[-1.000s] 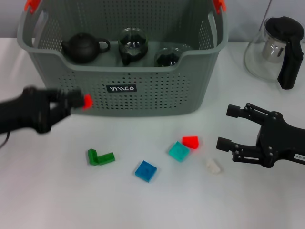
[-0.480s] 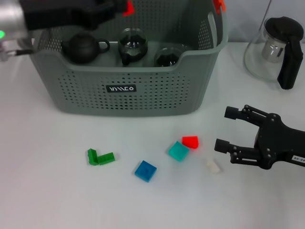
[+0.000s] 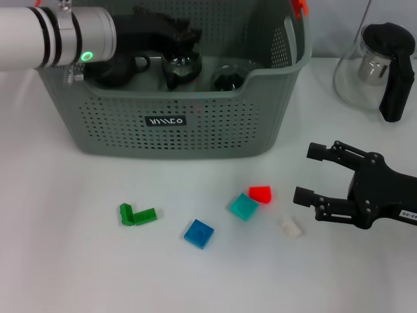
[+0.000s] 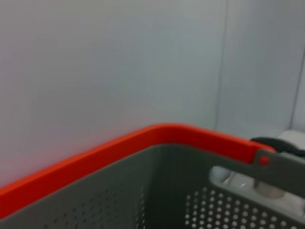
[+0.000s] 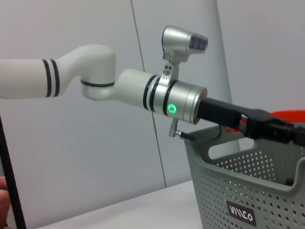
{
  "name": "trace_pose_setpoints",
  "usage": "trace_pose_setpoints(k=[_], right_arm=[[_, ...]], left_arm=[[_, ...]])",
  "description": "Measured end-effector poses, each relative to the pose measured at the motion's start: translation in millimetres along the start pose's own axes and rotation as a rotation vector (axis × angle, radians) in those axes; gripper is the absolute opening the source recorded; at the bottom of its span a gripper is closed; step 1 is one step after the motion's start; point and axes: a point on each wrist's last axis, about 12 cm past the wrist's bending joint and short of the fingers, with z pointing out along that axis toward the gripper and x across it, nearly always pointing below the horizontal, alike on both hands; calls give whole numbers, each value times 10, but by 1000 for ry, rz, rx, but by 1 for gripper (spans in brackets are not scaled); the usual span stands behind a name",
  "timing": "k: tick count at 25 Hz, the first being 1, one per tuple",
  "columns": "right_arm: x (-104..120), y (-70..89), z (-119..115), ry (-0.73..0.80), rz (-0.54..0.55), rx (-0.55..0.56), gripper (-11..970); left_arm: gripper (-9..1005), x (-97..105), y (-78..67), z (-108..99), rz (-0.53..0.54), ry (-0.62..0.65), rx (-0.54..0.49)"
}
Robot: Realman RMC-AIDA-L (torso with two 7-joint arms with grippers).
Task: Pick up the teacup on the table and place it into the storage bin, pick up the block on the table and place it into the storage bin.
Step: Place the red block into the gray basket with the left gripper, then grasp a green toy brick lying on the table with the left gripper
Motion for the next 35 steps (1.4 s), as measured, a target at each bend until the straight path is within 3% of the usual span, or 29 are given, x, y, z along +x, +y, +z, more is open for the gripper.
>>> trace_pose_setpoints(k=[5,9,13,16,20,27,35], right_arm=[[-1,-5,-2,-1,0,5,947],[6,-2,-1,0,0,6,947],[6,-2,3,2,-3,4,947],[1,-7,2,3,-4,4,947],[-4,-12,-2,2,-2,6,947],[-4,-14,-6,0,0,10,946],[4,-12,-22,-3,3,18,946]], left_arm=[[297,-24,-41,-137,-5,-32,11],[475,78,-130,-466,-49,-127,141],[637,481,-216,-837,-17,-205,253],[737,879,-272,-1067,-1,-235,259],[735,1501,-385,-1314,4,-217,162],[730,1857,-490,-1274,-4,-79,140],[724,1979,-485,-1099,-8,48,153]])
